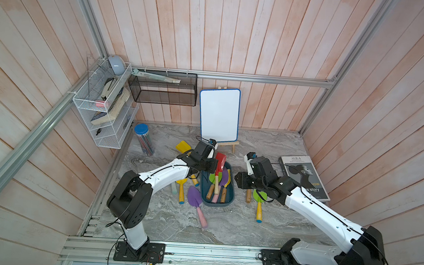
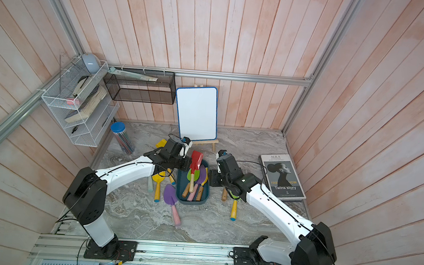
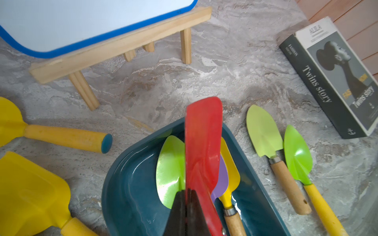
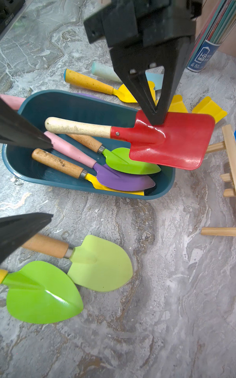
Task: Put the shovel into the storage box
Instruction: Place the shovel in the storage box.
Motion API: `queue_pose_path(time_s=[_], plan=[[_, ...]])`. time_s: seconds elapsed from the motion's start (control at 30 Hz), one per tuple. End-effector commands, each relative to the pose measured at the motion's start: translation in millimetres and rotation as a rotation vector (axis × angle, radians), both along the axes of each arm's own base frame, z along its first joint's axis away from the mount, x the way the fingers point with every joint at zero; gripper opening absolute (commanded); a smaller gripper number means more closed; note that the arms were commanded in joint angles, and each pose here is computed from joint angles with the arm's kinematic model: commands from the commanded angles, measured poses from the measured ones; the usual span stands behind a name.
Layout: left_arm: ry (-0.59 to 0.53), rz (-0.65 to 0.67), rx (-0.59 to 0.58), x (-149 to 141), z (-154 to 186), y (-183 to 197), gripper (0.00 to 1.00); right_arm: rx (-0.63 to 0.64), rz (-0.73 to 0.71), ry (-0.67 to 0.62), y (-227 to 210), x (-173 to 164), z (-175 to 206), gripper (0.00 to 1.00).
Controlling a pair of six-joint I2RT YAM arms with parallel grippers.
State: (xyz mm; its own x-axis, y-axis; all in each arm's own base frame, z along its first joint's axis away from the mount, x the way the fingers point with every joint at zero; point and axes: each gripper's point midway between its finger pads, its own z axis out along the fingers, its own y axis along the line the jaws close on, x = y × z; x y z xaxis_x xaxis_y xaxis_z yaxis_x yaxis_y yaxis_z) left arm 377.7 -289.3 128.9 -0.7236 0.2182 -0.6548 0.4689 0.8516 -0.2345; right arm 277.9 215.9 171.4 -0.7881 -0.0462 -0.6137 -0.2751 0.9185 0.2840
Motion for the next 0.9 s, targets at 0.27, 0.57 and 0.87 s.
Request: queue_pose_path(time_s=[0.27,0.57,0.87], plan=[[-0.040,0.006,0.045,9,-22,5,0.00,-0.015,-0.005,0.007,-1,0,-6,0.57],[-0.035,-0.010,0.027,8,-31,0,0.00,-0.023,0.002,0.011,1,2,-8,0.57],[-0.047,-0.022,0.031,8,-40,-1,0.00,-0.032,0.011,0.019,4,4,-12,0.57]])
